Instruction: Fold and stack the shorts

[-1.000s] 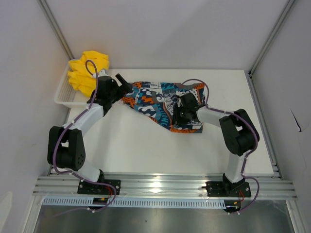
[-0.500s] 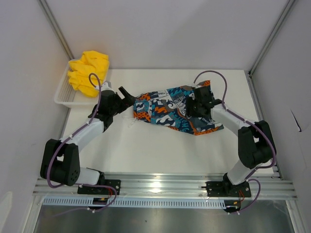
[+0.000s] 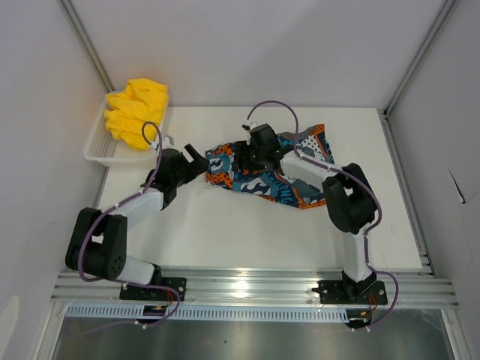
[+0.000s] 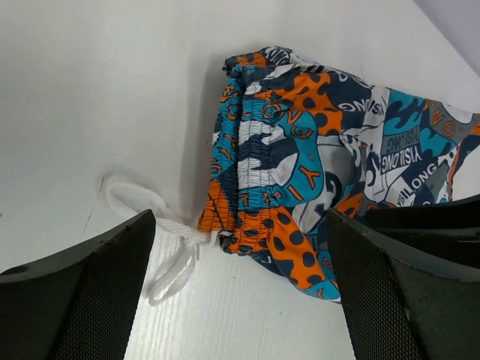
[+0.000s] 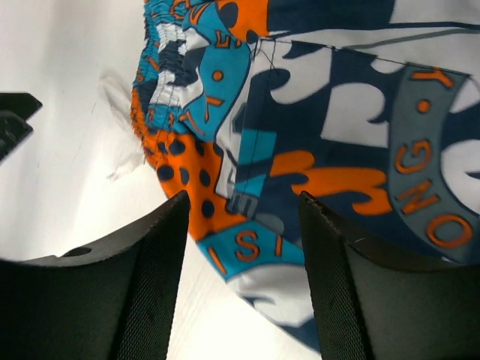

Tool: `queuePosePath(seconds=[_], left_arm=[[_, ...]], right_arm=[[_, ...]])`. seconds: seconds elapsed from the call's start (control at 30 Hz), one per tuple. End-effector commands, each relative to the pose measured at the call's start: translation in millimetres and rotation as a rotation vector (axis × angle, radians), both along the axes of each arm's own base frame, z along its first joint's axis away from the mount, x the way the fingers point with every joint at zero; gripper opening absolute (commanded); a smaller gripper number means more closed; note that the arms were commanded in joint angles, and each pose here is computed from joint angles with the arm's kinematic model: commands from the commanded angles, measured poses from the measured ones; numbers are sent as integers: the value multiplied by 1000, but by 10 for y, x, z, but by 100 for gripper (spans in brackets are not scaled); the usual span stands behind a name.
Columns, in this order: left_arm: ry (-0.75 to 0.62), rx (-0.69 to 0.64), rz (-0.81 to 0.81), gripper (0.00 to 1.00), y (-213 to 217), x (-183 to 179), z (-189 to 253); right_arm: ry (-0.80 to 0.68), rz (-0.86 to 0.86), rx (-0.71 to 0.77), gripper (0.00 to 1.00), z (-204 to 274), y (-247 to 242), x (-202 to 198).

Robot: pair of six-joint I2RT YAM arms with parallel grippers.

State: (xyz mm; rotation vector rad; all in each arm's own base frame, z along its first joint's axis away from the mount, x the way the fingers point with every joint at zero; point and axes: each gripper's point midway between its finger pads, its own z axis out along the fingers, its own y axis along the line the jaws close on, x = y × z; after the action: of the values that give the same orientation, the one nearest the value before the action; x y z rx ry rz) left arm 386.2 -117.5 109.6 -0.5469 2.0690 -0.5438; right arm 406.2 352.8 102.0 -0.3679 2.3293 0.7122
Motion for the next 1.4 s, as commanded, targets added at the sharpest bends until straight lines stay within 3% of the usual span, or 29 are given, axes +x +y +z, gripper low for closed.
queuePosePath(seconds=[0.0,0.2,0.43,0.6,1.1,1.23,1.37], left_arm=[[-76,-40,-20,94,-113,208,105],[-20,-50,-63,91,-245,364,-180],[7,-62,-121,91,-460,357,-392],[9,-62,-138,89,-573,363,-418],[26,-53,-170,72,-806,256,-524],[18,-35,-164,72,-773,256,-497],[20,0,-144,73,-708,254,-502]], right_arm=[[-23,-4,83,61,116,338,143],[32,-14,136,45,-88,565,208],[93,-12,147,16,-345,661,165],[111,14,175,7,-352,771,83],[152,22,316,6,-187,842,41],[130,-21,316,18,-103,672,155],[63,-79,283,37,65,453,303]])
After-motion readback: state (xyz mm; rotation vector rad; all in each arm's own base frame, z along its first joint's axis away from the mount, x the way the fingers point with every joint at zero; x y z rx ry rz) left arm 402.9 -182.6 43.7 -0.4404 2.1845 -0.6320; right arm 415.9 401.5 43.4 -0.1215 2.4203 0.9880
